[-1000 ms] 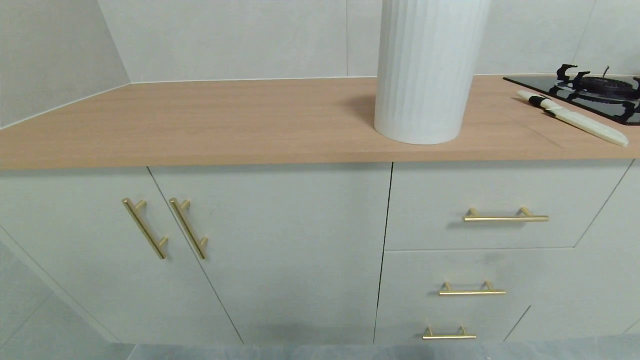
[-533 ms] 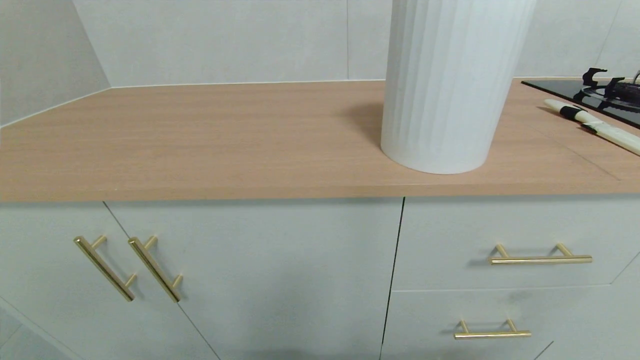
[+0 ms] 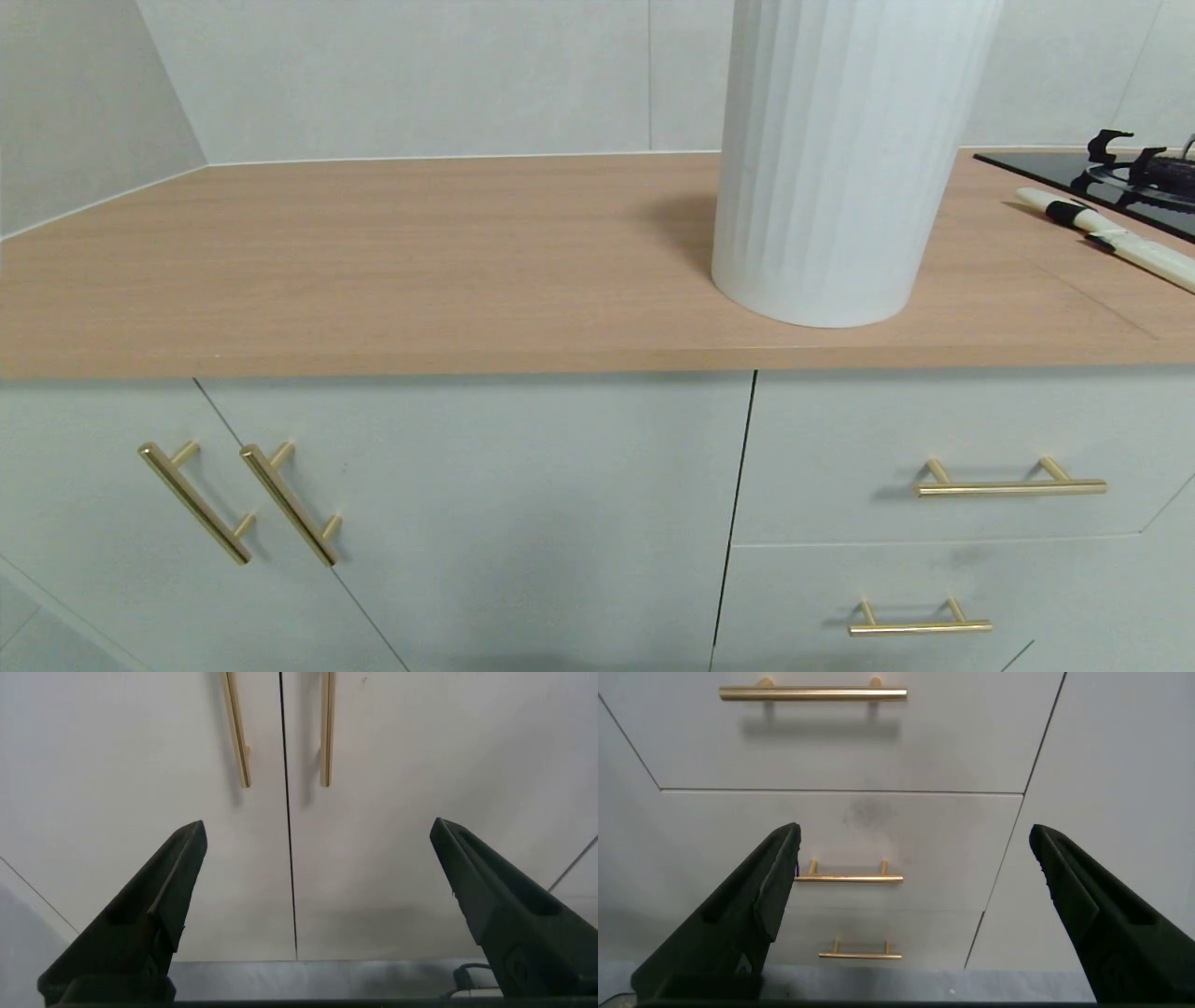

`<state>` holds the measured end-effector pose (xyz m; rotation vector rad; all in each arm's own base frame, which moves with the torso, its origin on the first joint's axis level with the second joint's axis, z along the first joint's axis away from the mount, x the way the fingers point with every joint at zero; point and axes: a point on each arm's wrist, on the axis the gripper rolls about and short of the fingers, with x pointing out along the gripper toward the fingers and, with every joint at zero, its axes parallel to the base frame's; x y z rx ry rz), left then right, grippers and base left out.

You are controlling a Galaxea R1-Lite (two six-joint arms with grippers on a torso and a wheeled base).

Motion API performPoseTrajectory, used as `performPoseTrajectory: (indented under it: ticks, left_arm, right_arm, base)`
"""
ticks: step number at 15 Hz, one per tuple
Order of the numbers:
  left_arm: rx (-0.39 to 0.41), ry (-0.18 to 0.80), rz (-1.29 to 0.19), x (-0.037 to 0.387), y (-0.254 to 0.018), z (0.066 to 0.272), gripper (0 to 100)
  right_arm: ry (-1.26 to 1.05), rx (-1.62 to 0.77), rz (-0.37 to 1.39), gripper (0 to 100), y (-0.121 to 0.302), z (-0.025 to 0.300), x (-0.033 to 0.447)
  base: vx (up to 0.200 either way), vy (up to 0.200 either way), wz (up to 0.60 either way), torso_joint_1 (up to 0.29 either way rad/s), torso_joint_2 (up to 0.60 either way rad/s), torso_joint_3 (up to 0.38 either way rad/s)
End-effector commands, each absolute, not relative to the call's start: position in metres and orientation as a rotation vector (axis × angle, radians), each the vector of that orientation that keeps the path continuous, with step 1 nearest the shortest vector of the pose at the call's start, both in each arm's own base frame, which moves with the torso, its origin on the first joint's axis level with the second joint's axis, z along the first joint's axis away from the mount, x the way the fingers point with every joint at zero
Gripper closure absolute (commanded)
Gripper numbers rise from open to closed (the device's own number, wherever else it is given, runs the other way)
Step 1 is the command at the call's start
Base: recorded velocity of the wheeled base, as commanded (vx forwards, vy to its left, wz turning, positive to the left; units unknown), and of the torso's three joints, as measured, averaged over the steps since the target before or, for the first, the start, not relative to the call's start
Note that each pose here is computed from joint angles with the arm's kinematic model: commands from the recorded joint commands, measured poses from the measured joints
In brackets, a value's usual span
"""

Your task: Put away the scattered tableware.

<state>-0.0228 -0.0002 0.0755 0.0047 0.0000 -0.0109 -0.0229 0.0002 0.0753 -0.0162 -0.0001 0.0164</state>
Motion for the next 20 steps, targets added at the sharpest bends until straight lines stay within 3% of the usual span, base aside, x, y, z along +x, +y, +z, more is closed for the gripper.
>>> performPoseTrajectory:
  ticks: [1, 11, 20]
  left_arm:
    - [0.005, 0.0, -0.012, -0.0228, -0.0002, 0.0755, 0]
    - [0.005, 0.0, -0.011, -0.0228, -0.0002, 0.0755, 0]
    - [0.005, 0.0, -0.011, -0.0228, -0.0002, 0.0755, 0]
  right_arm:
    - [0.001, -0.017, 0.017, 0, 0.0002, 0.0753, -0.0228]
    - [0.001, -0.015, 0.017, 0, 0.0002, 0.0753, -0.0228]
    - [0.001, -0.017, 0.017, 0, 0.0002, 0.0753, -0.0228]
  base:
    - [0.0, 0.0, 0.0, 0.0, 0.0, 0.0]
    - [0.0, -0.18, 0.0, 0.002, 0.0, 0.003]
    - [0.0, 0.0, 0.0, 0.0, 0.0, 0.0]
